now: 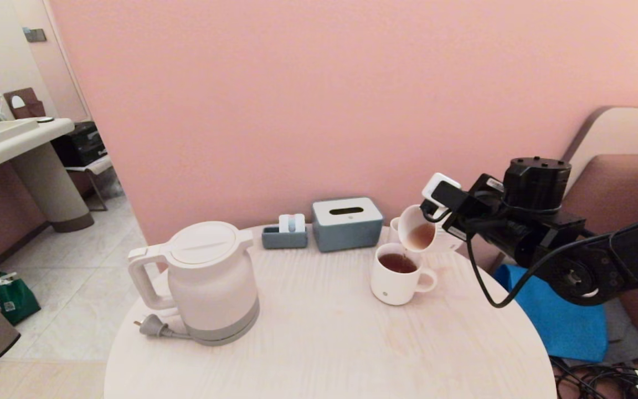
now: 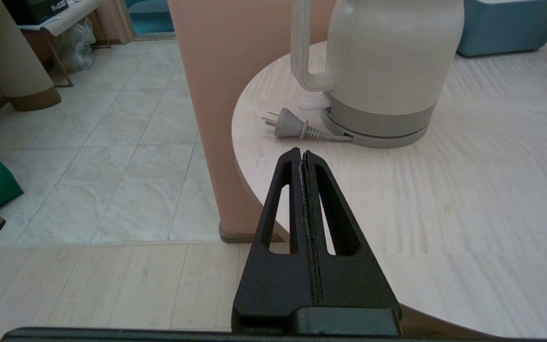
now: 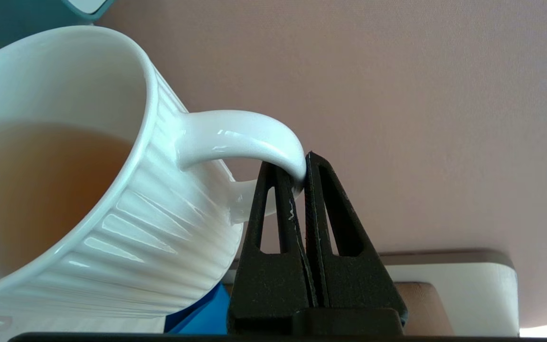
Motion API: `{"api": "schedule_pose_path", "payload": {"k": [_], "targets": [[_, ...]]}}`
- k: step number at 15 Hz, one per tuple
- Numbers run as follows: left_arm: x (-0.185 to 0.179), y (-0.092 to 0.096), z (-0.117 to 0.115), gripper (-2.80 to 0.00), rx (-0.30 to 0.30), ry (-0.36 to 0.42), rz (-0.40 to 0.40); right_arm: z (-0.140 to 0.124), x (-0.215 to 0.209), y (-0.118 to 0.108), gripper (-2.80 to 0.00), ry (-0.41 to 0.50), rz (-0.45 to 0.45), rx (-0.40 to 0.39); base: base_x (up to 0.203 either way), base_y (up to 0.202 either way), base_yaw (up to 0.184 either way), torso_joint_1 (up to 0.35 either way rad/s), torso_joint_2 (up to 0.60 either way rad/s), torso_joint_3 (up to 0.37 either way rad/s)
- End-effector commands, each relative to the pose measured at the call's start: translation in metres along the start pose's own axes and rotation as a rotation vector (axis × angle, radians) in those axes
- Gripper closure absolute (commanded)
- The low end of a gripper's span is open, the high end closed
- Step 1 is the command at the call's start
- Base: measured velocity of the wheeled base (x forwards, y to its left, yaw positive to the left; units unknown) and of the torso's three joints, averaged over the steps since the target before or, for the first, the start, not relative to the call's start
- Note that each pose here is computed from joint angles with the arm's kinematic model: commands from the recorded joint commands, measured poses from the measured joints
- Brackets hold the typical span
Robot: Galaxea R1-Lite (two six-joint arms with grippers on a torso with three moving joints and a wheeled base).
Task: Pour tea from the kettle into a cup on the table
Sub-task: Pour water into another cup
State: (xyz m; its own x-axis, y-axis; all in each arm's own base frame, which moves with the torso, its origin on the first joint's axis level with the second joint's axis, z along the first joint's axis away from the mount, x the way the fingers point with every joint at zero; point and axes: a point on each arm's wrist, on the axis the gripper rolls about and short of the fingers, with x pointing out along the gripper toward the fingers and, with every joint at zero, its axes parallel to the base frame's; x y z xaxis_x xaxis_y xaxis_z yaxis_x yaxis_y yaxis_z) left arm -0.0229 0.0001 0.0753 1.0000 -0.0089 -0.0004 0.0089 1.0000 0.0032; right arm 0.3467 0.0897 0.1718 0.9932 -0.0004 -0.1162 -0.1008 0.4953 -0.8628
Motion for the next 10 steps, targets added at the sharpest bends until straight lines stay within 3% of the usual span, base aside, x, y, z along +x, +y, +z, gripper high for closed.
{"api": "schedule_pose_path", "payload": {"k": [1,10], "targets": [[0.0001,0.0000,0.0000,0.00,0.000,0.001,0.001,0.0005,0.0001,0.0004,0.00,-0.001,-0.002,-0.010,0.000,0.000,0.000,0.000,0.00,0.000],[0.0001,0.0000,0.0000,0.00,0.000,0.001,0.000,0.0023,-0.0005,0.0003,0.00,-0.002,-0.007,-0.046,0.000,0.000,0.000,0.000,0.00,0.000]]}}
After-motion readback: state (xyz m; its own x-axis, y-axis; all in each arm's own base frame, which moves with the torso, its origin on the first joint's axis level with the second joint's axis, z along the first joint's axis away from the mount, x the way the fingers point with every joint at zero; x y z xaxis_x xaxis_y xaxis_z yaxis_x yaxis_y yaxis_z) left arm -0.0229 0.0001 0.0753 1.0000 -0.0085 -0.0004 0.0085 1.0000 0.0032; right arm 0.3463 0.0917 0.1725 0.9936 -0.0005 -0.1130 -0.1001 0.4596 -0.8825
